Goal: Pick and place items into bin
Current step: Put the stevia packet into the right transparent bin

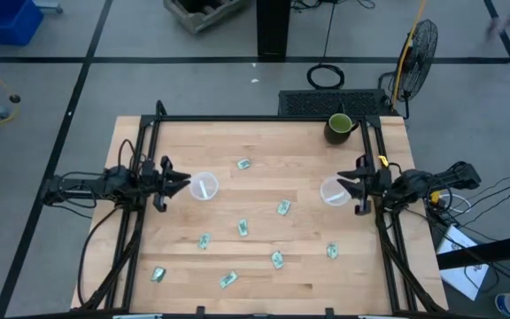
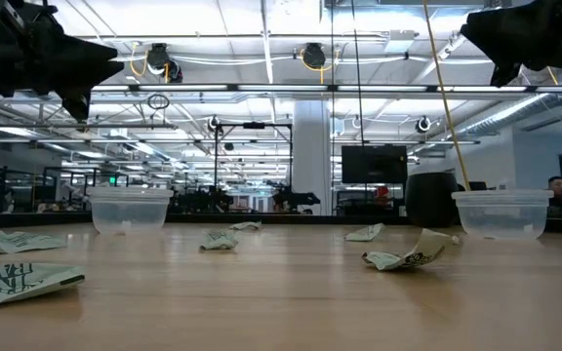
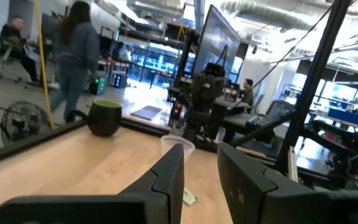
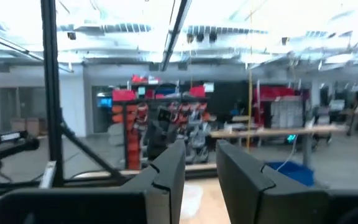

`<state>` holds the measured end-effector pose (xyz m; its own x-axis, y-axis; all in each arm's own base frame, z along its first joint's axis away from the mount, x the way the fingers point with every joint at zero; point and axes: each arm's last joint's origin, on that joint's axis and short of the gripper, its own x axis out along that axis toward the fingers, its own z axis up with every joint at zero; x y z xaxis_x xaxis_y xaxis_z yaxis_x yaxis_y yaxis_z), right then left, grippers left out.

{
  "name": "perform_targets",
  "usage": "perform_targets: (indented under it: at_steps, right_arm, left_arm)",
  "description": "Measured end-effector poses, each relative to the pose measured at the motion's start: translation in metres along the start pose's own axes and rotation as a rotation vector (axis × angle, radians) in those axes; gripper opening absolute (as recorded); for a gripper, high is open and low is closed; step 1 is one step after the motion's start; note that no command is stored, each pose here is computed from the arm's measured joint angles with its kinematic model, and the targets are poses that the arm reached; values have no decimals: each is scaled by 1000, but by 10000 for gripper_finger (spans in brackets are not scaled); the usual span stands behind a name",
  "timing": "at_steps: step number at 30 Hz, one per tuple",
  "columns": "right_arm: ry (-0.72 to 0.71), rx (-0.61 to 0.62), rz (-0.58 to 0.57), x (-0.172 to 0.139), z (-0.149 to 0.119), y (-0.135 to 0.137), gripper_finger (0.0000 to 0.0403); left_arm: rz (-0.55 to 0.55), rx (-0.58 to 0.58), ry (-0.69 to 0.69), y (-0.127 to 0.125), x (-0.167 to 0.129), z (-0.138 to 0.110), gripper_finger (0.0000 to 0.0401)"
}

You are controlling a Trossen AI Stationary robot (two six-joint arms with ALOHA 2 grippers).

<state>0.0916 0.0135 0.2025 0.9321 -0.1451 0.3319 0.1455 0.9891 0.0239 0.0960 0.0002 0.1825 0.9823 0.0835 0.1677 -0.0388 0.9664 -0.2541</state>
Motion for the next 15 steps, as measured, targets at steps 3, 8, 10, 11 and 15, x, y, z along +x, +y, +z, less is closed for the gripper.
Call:
perform_targets:
  at_steps: [3,8,10,11,15]
  right_arm:
    - [-8,-58,-6,1,1,0,86]
    - [68,-104,-104,13,32,-2,86]
    - [118,-118,-123,23,58,-2,86]
    - [172,-123,-116,30,66,0,86]
    - [446,-182,-89,69,72,15,86]
  left_arm:
    - [-4,-6,-19,0,0,2,102]
    - [37,10,-32,1,0,3,102]
    - [65,22,-38,1,0,3,102]
    - [82,23,-41,2,0,3,102]
    - [122,15,-65,1,0,12,102]
